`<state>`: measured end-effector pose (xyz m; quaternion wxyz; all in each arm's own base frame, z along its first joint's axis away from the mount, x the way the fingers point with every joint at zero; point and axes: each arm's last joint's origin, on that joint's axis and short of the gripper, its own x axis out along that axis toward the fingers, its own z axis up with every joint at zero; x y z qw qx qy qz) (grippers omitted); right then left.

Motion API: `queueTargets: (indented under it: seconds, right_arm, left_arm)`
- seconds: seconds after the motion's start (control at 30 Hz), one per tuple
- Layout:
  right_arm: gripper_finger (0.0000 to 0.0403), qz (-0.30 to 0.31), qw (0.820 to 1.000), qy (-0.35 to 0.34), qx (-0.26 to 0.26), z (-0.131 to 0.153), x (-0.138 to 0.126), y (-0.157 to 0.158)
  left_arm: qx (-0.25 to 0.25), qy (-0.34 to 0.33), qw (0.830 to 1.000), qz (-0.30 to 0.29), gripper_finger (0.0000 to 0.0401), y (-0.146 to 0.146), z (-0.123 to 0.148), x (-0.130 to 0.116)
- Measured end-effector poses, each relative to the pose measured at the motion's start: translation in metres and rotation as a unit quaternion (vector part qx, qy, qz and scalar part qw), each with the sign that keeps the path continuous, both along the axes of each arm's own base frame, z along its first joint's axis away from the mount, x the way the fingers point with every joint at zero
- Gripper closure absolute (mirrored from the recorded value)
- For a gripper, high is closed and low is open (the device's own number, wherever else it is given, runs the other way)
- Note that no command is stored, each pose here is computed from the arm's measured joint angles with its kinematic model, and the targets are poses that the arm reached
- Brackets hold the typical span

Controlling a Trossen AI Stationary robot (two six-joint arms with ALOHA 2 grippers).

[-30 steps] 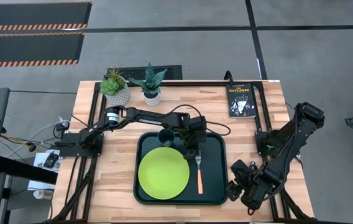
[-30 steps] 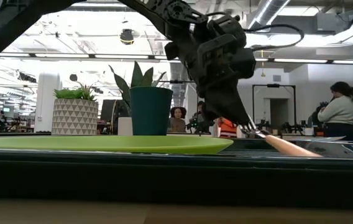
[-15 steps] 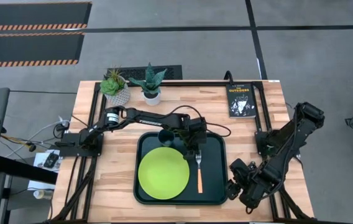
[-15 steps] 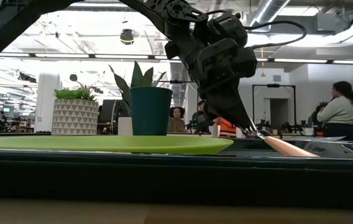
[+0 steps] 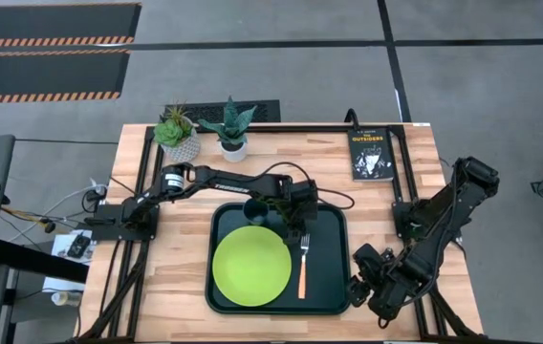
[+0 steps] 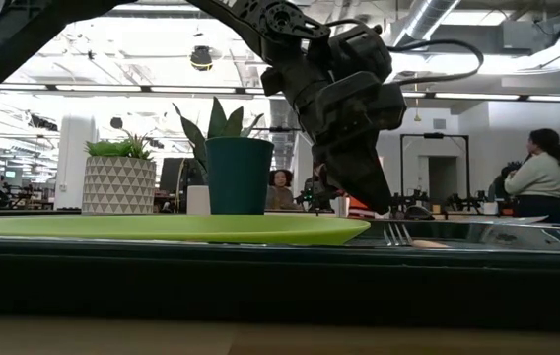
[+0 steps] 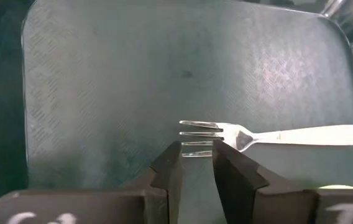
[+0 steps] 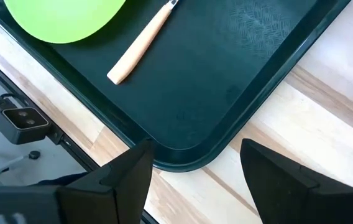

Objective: Pick and place plate/cup/fork/spoon on tray
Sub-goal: Put the orange fork on the black serving tray to the right of the green plate, then put the orange spoon on the black serving tray to the right of the orange fork

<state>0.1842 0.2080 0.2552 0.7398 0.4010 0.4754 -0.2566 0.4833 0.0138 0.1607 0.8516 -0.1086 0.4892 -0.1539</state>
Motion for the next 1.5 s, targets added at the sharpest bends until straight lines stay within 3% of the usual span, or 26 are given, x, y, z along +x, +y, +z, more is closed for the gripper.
queueTargets:
  seconds: [0.27,0.43,0.53,0.63,0.7,0.83,0.97,1.13,1.37,1.5]
  right_arm:
    - [0.0138,-0.001,1.0,-0.001,-0.003,0.0,0.0,0.0]
    - [0.0138,-0.01,1.0,-0.002,-0.002,0.0,0.0,-0.001]
    - [0.0138,-0.08,0.995,0.053,0.014,-0.003,-0.006,-0.007]
    - [0.0138,-0.188,0.966,0.178,0.026,-0.005,-0.021,-0.016]
    - [0.0138,-0.224,0.948,0.225,0.018,-0.005,-0.031,-0.018]
    - [0.0138,-0.221,0.936,0.274,0.018,-0.016,-0.041,-0.017]
    - [0.0138,-0.206,0.94,0.268,0.034,-0.044,-0.047,-0.014]
    - [0.0138,-0.197,0.942,0.263,0.067,-0.081,-0.051,-0.018]
    - [0.014,-0.192,0.939,0.267,0.097,-0.118,-0.059,-0.03]
    - [0.018,-0.194,0.936,0.275,0.108,-0.123,-0.061,-0.032]
  left_arm:
    - [-0.017,0.006,1.0,0.018,0.0327,0.001,0.001,0.001]
    - [-0.066,-0.009,0.997,0.027,0.0327,0.009,0.024,0.007]
    - [-0.075,-0.028,0.996,0.036,0.0326,0.014,0.047,0.013]
    - [-0.079,-0.057,0.994,0.042,0.0326,0.016,0.072,0.018]
    - [-0.083,-0.078,0.992,0.045,0.0326,0.018,0.087,0.021]
    - [-0.088,-0.109,0.989,0.049,0.0322,0.018,0.114,0.024]
    - [-0.095,-0.121,0.987,0.055,0.0302,0.017,0.127,0.024]
    - [-0.13,-0.108,0.984,0.051,0.0267,0.015,0.128,0.023]
    - [-0.133,-0.083,0.986,0.055,0.024,0.014,0.124,0.02]
    - [-0.133,-0.076,0.987,0.057,0.0239,0.014,0.124,0.02]
